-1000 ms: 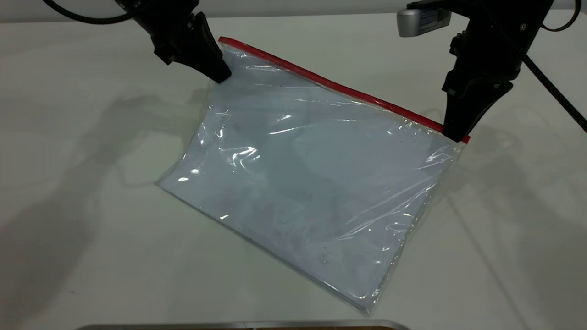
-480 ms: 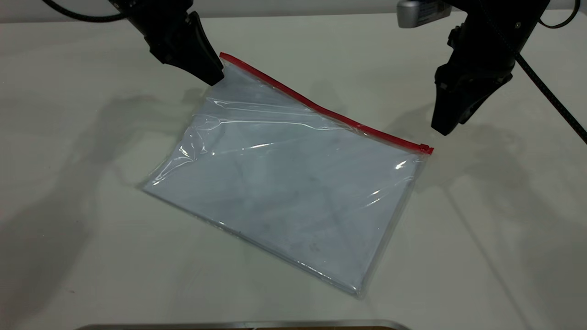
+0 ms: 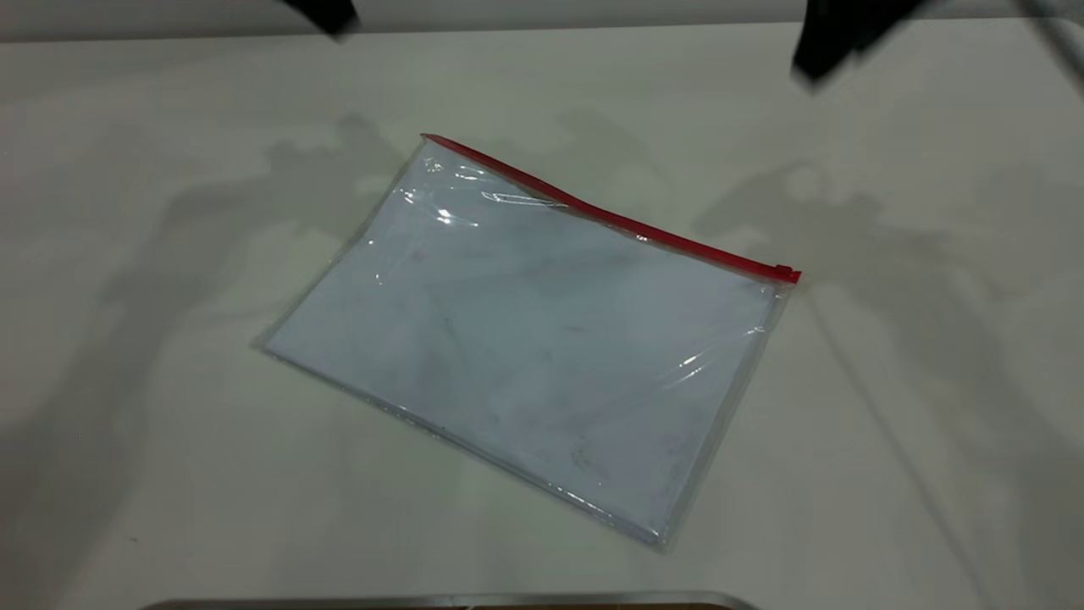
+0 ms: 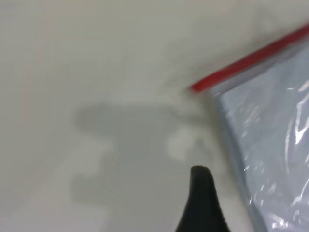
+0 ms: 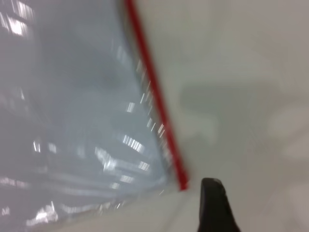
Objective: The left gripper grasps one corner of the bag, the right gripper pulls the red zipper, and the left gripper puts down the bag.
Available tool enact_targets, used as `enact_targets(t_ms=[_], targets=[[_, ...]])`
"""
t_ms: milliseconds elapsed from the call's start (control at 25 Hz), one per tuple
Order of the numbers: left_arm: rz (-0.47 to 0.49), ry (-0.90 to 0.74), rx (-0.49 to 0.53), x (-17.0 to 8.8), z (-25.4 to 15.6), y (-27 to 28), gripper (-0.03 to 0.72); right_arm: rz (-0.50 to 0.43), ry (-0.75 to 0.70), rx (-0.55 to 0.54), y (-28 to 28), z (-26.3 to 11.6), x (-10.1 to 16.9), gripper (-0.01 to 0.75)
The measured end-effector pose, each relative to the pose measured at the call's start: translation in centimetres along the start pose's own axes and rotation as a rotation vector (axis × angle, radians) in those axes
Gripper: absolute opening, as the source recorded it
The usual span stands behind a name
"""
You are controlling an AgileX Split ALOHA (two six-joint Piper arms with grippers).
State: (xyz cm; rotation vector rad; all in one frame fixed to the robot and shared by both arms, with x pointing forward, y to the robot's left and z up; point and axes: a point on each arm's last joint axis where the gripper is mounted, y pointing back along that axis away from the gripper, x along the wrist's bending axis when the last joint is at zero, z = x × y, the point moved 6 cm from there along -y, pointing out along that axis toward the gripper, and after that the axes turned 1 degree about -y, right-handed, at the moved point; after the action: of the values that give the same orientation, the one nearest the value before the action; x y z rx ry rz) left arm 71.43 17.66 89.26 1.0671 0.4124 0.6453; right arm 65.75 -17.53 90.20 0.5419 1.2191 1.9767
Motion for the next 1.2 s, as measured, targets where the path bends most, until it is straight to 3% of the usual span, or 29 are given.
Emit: enact_targets(t_ms=[280,520,920,1200], targets=[[0.268,0.229,0.040,0.3,0.2,13.6,0.581,-0.137,0.005,-0.331,16.0,4.6,1.3,0.506],[0.409,0.358,0.097,-1.9,-2.3,23.2,0.580,-0.166,-0.012,-0.503,27.3,3.1,4.8,0.506],[0.468,0.458,-0.044,-5.9,-4.2,30.8,0.578,-0.135,-0.054,-0.541,35.6,-3.6,10.1,0.506],[0.429,0.499,-0.014,-11.4,-11.2,31.2,0.578,-0.108,-0.081,-0.466,34.6,-11.4,13.5,0.506]])
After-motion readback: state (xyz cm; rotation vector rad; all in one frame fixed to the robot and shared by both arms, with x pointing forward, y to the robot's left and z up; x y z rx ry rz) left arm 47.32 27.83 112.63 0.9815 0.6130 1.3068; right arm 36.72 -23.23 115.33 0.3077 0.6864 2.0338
